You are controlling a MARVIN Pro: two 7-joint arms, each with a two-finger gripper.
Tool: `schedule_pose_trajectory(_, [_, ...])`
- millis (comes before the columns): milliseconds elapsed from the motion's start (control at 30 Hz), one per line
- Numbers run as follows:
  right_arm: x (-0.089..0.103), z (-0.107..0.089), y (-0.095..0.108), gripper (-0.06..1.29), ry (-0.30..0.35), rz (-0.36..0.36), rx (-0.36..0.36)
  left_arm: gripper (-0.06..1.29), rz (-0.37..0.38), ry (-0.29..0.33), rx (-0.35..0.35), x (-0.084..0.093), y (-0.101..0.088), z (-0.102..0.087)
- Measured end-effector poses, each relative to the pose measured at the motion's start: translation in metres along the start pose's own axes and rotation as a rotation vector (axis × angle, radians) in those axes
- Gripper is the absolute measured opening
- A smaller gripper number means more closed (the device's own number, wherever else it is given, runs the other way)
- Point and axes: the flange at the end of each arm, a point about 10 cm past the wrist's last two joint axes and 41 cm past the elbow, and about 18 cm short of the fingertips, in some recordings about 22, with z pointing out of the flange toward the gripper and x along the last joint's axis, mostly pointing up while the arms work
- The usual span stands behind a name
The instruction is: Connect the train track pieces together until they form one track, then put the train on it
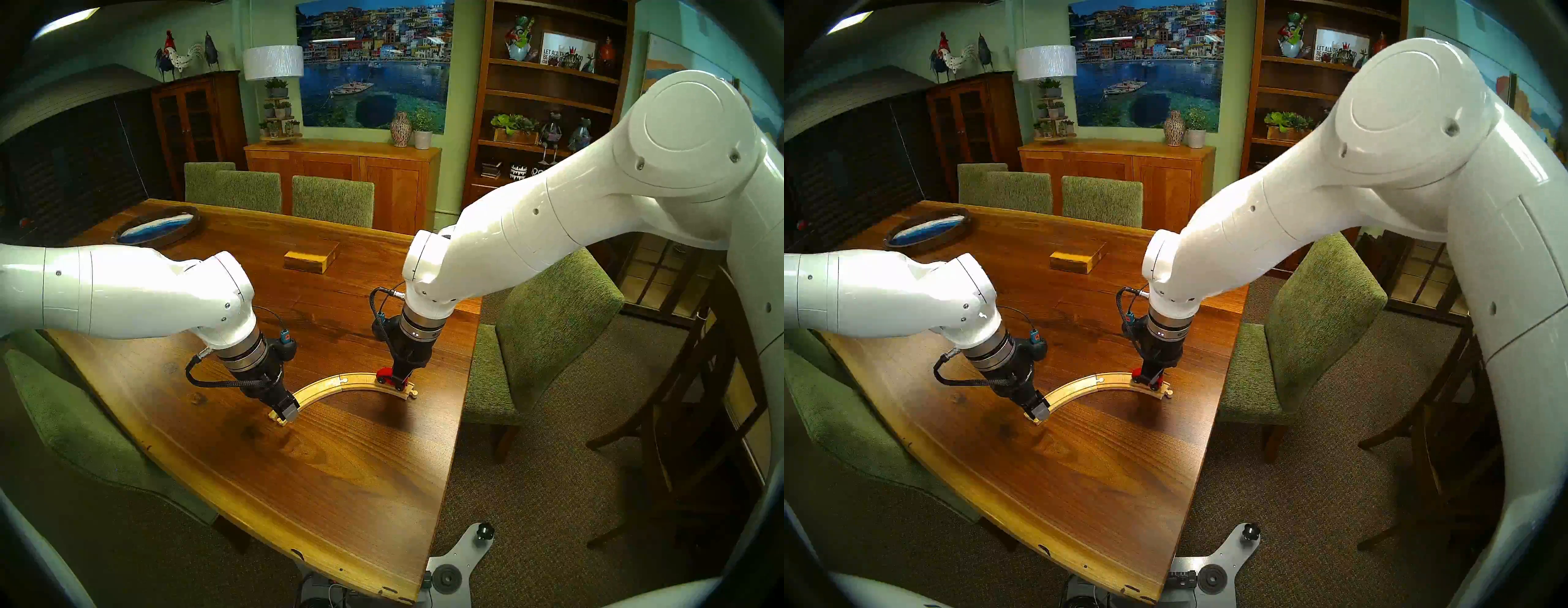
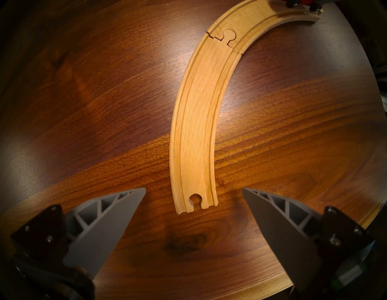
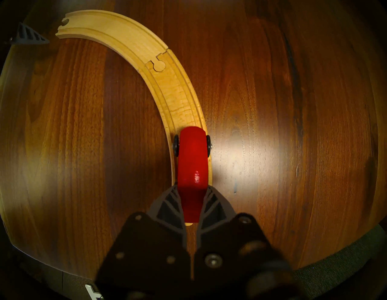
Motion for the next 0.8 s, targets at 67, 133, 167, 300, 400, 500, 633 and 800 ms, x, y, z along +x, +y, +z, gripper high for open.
schedule_pose_trajectory(67, [-0.0006, -0.0019, 0.0002, -0.03, -0.003, -0.002, -0.002, 1.23, 0.000, 0.000, 0.000, 0.0000, 0.0000, 0.0000])
schedule_pose_trajectory(133, [-0.0007, -0.0033, 0.0008, -0.03, -0.006, -0.002, -0.004, 1.23, 0.000, 0.000, 0.000, 0.0000, 0.0000, 0.0000])
schedule_pose_trajectory(167, [-0.0007, -0.0040, 0.0013, -0.03, -0.008, -0.003, -0.006, 1.23, 0.000, 0.000, 0.000, 0.0000, 0.0000, 0.0000])
schedule_pose_trajectory(300, [-0.0006, -0.0052, 0.0027, -0.03, -0.011, -0.003, -0.010, 1.23, 0.000, 0.000, 0.000, 0.0000, 0.0000, 0.0000])
schedule_pose_trajectory(400, [-0.0006, -0.0057, 0.0035, -0.03, -0.014, -0.003, -0.012, 1.23, 0.000, 0.000, 0.000, 0.0000, 0.0000, 0.0000])
schedule_pose_trajectory(500, [-0.0002, -0.0064, 0.0046, -0.03, -0.015, -0.005, -0.014, 1.23, 0.000, 0.000, 0.000, 0.0000, 0.0000, 0.0000])
schedule_pose_trajectory(633, [0.0003, -0.0065, 0.0054, -0.03, -0.014, -0.014, -0.019, 1.23, 0.000, 0.000, 0.000, 0.0000, 0.0000, 0.0000])
schedule_pose_trajectory(800, [0.0010, -0.0053, 0.0035, -0.03, 0.006, -0.049, -0.022, 1.23, 0.000, 0.000, 0.000, 0.0000, 0.0000, 0.0000])
